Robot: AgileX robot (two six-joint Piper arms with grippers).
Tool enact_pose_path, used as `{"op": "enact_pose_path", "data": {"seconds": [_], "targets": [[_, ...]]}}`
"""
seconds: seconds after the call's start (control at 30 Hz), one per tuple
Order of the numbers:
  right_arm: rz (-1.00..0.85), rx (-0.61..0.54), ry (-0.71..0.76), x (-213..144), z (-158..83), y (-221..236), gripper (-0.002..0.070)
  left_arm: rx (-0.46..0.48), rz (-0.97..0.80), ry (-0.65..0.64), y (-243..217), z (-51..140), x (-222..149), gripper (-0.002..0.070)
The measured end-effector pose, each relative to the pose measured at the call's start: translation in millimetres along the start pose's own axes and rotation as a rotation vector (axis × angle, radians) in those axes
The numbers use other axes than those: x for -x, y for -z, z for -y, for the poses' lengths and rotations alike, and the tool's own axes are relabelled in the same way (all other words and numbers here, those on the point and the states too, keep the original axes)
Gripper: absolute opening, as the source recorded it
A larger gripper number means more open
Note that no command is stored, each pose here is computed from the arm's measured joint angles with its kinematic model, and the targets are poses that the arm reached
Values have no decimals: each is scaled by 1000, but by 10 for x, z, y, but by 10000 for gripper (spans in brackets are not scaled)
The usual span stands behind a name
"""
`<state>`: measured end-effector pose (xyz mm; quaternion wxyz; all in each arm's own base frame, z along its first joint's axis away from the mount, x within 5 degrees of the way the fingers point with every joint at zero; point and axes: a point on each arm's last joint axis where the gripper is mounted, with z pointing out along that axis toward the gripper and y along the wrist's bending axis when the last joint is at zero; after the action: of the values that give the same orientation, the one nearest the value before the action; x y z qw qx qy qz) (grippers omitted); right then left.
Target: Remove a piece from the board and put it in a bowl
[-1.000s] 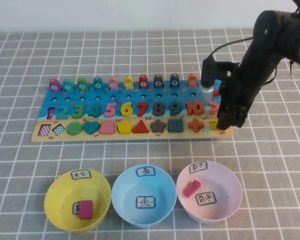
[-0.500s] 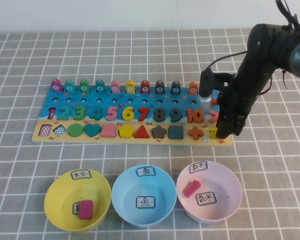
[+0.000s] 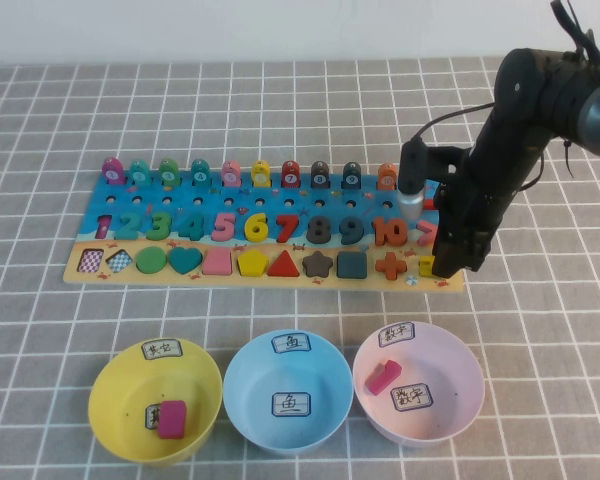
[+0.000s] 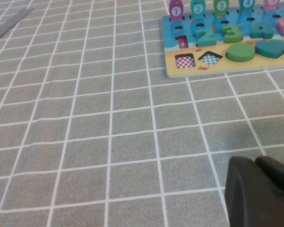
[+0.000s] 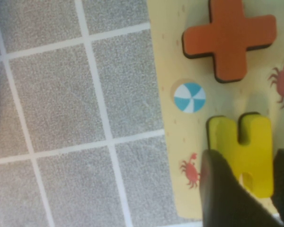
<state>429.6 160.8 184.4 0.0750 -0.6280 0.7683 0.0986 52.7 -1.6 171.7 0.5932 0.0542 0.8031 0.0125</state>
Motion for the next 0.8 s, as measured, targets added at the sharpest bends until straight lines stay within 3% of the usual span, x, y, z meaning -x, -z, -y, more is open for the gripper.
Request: {"op": "enact_pose_path", "data": {"seconds": [0.1,0.37,0.8], "targets": [[0,0,0,0,0,0,193,0,0,0,0,0,0,-3],[3,2,-10,2,9,-25,315,0,0,0,0,0,0,-4],[8,4,-16,6,6,-25,323,0,0,0,0,0,0,-4]]}}
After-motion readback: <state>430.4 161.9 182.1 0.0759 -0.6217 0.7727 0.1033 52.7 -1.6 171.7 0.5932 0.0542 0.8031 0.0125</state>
